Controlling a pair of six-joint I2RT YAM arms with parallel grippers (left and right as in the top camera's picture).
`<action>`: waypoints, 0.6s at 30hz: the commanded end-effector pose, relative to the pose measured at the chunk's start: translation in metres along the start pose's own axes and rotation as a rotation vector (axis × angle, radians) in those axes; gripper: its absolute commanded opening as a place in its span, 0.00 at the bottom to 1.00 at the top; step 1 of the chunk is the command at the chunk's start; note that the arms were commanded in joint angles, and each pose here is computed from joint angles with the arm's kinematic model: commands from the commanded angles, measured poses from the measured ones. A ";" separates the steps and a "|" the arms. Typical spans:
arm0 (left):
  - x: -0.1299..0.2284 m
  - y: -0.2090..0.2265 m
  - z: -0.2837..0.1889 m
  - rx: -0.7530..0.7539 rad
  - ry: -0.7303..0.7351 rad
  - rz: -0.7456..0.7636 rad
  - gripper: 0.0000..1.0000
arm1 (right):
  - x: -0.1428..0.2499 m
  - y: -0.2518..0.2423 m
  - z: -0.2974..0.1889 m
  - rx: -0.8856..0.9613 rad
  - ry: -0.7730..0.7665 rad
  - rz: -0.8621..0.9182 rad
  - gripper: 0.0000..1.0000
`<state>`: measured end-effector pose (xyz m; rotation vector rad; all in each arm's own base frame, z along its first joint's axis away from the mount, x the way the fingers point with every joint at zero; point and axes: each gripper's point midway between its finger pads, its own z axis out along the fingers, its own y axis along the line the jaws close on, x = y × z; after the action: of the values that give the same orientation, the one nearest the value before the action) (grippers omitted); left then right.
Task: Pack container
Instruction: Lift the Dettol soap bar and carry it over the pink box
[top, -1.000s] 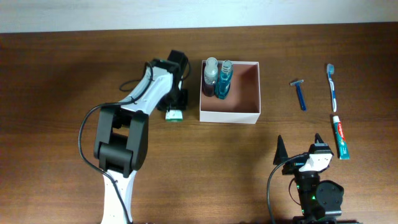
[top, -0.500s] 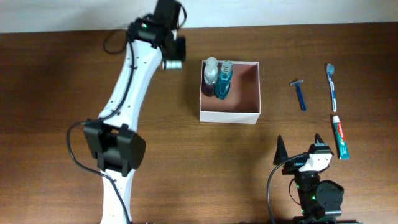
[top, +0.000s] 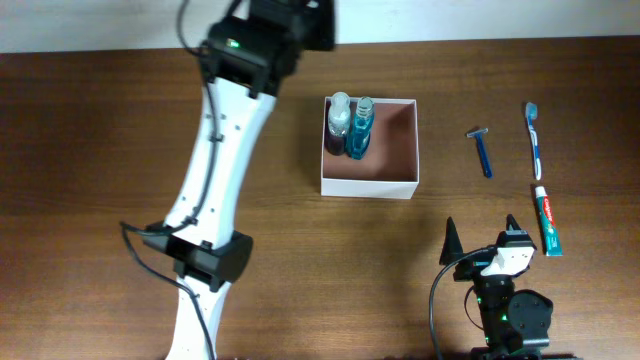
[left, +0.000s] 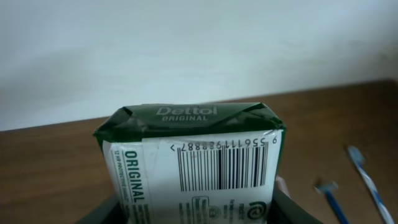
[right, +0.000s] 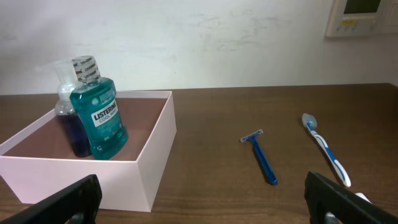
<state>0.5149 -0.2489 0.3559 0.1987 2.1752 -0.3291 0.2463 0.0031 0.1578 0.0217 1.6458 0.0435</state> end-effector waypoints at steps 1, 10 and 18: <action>0.001 -0.032 -0.005 0.056 -0.015 0.043 0.42 | 0.002 0.000 0.000 -0.002 0.001 -0.007 0.99; 0.033 -0.078 0.018 0.112 0.046 0.096 0.42 | 0.002 0.000 0.000 -0.001 0.001 -0.007 0.99; 0.067 -0.099 0.042 0.129 0.126 0.132 0.43 | 0.002 0.000 0.000 -0.001 0.001 -0.007 0.99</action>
<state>0.4870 -0.3407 0.3060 0.3906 2.2385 -0.3863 0.2463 0.0031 0.1578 0.0214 1.6458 0.0432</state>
